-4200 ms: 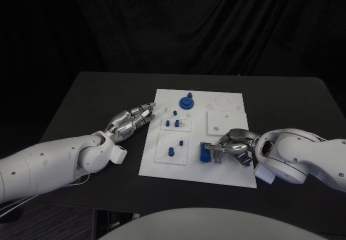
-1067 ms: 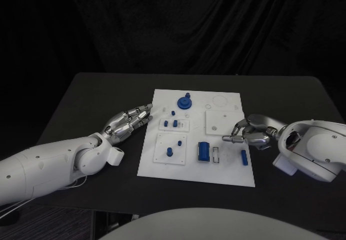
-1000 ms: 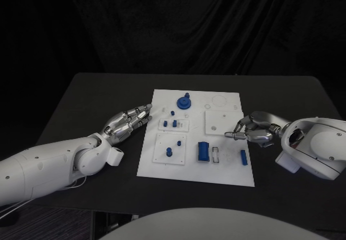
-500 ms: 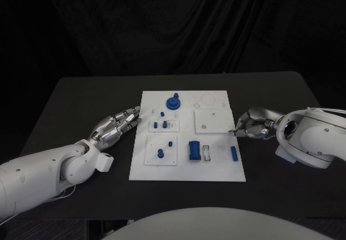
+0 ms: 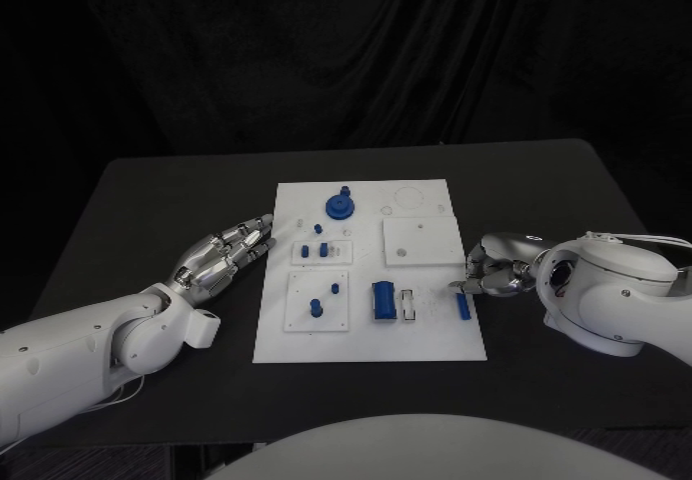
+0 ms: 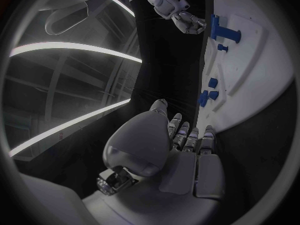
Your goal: Assemble the parts on the task board
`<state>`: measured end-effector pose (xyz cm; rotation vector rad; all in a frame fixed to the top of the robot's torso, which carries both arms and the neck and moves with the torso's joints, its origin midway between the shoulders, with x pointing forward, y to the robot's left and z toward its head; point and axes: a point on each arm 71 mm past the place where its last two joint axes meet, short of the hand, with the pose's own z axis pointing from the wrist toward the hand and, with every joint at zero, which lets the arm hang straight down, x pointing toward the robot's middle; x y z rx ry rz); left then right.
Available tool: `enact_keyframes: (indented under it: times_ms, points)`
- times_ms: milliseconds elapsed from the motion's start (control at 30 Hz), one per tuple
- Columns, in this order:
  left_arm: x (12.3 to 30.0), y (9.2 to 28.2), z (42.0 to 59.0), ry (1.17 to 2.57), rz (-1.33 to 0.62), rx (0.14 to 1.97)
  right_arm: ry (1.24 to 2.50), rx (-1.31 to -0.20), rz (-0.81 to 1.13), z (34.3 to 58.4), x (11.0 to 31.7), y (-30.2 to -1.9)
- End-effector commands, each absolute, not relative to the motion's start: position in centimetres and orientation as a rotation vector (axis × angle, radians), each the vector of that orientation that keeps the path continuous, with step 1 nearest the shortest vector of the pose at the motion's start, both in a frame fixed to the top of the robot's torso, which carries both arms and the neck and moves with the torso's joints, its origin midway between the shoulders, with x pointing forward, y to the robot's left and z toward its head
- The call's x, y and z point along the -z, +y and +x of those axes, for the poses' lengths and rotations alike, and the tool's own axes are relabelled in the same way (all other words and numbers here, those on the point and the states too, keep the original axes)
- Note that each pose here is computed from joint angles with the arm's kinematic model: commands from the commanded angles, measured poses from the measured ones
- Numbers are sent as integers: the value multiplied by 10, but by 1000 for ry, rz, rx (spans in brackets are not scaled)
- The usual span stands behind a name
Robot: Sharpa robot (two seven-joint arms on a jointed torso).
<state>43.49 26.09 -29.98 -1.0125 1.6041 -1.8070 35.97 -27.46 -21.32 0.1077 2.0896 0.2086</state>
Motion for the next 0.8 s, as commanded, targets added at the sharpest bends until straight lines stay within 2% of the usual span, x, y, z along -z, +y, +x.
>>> enact_keyframes:
  times_ms: [33, 800]
  points:
    - [298, 260, 434, 1580, -1011, 1822, 2083, -137, 52, 357, 215, -275]
    - [299, 260, 435, 1579, -1010, 1823, 2125, -127, 12, 349, 230, -270]
